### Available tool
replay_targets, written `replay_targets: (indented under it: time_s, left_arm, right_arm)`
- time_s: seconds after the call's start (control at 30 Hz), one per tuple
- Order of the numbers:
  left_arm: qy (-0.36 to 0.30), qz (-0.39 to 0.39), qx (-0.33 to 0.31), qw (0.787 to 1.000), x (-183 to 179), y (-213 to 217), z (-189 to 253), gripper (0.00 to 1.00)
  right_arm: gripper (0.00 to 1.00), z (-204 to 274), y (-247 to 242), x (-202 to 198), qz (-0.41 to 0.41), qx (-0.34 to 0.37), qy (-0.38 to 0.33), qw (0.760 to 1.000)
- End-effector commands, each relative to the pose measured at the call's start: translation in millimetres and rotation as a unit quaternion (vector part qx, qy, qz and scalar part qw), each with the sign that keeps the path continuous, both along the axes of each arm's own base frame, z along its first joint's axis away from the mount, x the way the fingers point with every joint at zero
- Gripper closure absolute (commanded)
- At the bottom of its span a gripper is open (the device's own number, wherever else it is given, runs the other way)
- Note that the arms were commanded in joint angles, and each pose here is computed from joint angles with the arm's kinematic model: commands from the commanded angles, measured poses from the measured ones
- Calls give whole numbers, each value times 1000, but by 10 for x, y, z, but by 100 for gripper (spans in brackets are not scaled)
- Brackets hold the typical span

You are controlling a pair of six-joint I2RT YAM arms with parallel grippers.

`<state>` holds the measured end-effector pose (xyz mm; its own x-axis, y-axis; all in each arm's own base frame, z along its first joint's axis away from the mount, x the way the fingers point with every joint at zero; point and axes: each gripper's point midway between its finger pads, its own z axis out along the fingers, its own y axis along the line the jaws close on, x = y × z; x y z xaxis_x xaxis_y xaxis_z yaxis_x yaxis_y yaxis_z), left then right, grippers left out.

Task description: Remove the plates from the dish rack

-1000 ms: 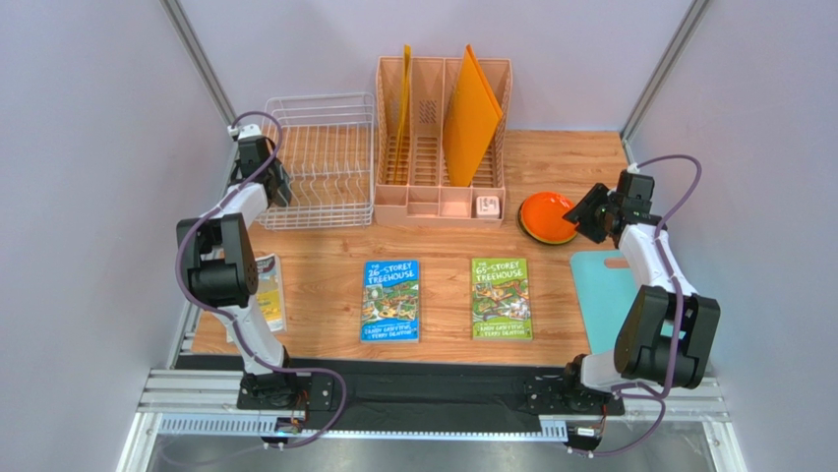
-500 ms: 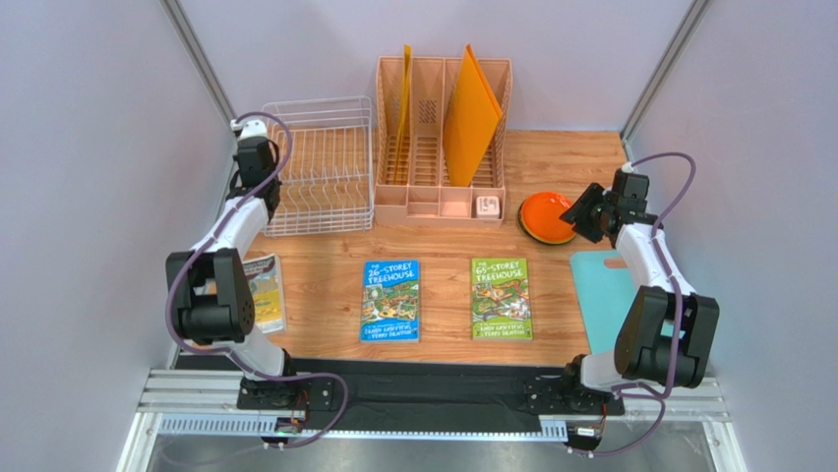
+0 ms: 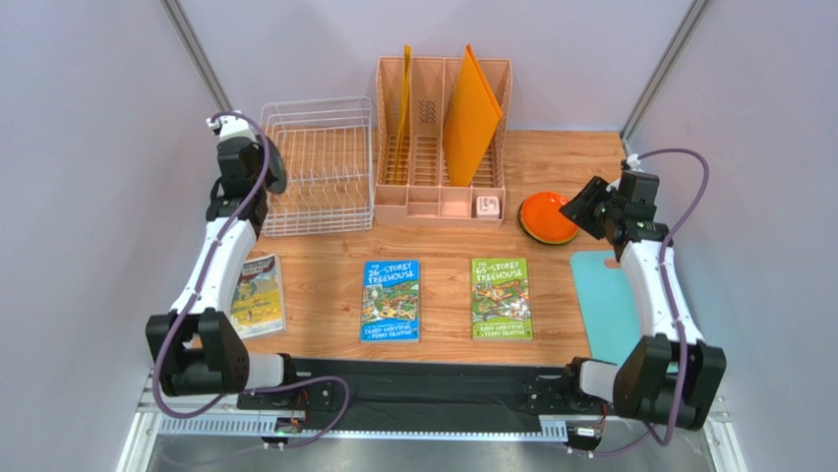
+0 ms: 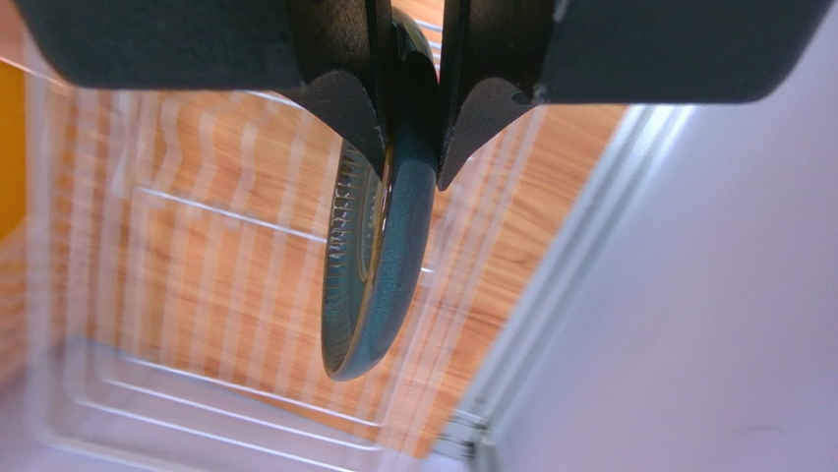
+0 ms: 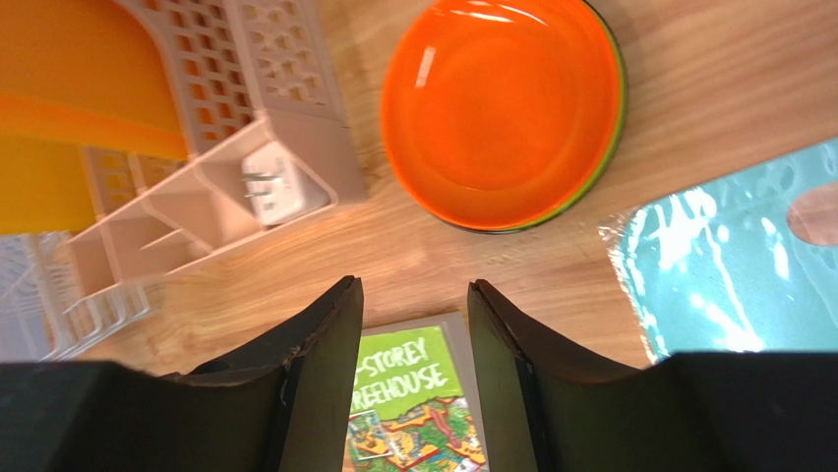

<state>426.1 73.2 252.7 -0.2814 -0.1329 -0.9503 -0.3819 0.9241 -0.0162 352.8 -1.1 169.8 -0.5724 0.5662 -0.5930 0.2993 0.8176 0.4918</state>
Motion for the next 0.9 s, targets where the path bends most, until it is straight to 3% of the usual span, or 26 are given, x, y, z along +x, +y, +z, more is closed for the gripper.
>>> replay_targets:
  time_s: [0.0,0.23,0.37,0.47,0.87]
  left_arm:
    - [-54,-122,-144,981,-78,-691,360,100]
    - [-51,-296,-308,903,-380,-1631,313,100]
    - [-52,-388,-357,848,-557,-2206,379,100]
    - [-39,-424,-382,820,-704,-2504,334,100]
    - [8,-483,-415,771,-1034,-3250,37,100]
  right_arm:
    - [51,482,310,-139,61,18,-79,995]
    - [44,665,839,-285,141,60,-122,981]
    - [44,695,1315,-329,196,84,-136,967]
    - [44,697,1569,-334,221,106,-145,958]
    - [44,644,2236,-259,293,179,-155,926]
